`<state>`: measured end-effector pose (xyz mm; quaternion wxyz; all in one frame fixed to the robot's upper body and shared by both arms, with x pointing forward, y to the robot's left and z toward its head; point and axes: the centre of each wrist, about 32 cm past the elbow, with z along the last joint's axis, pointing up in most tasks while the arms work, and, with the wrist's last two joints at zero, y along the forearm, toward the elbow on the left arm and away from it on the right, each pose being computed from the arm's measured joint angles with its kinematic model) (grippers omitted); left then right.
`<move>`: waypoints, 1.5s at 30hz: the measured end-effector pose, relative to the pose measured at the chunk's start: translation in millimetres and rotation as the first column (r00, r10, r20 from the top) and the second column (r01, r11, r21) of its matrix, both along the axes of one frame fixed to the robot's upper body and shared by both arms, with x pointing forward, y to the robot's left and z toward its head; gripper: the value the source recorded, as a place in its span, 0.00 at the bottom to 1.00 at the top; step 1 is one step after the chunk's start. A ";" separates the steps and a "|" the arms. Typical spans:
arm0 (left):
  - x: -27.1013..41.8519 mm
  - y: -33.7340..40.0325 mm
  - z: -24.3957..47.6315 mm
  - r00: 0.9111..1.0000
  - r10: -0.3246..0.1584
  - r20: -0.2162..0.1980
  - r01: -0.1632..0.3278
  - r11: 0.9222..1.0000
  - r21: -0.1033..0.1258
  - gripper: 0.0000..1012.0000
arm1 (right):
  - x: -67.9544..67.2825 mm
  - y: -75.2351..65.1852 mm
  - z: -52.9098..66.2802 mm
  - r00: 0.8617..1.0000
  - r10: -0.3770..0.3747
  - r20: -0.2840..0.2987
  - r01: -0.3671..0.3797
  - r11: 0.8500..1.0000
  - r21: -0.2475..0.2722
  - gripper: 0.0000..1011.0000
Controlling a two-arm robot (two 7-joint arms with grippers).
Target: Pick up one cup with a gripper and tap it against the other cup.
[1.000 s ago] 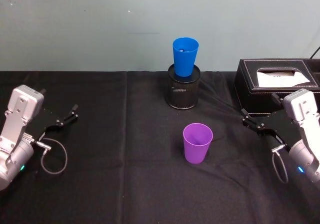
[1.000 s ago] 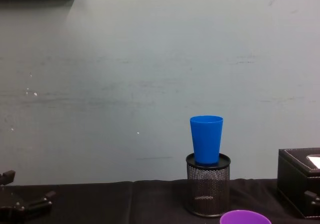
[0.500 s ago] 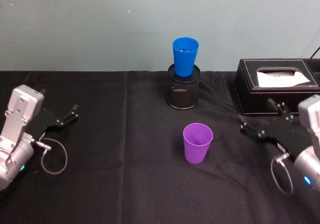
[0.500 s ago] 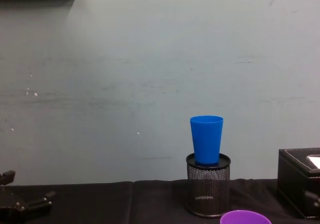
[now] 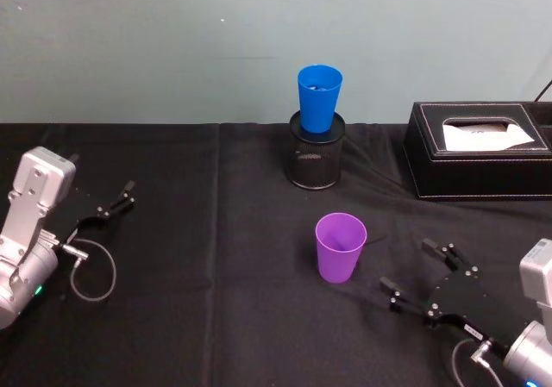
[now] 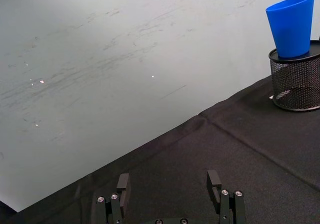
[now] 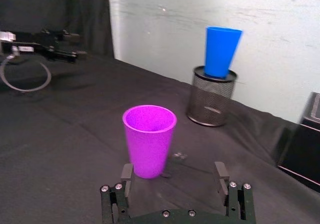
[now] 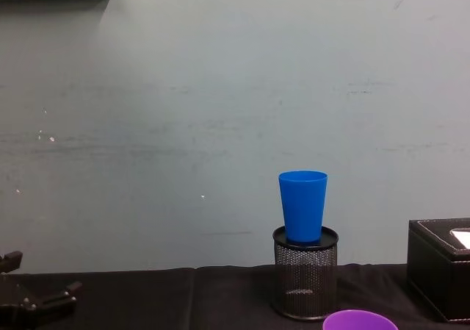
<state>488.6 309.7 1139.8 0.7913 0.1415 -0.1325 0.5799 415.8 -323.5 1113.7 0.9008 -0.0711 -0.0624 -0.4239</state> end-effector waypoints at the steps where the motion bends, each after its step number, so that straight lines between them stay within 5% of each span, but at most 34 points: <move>1: 0.0 0.0 0.0 1.000 0.000 0.000 0.000 1.000 0.000 0.99 | 0.5 2.3 0.1 1.000 0.011 0.000 -0.011 1.000 0.006 0.99; 22: 0.0 0.0 0.0 1.000 0.000 0.000 0.000 1.000 0.000 0.99 | 24.6 38.1 2.1 0.997 0.061 -0.041 -0.061 0.998 0.021 0.99; 45: 0.0 0.0 0.0 1.000 0.000 0.000 0.000 1.000 0.000 0.99 | 61.5 57.7 -4.9 0.997 0.046 -0.066 -0.042 0.997 0.060 0.99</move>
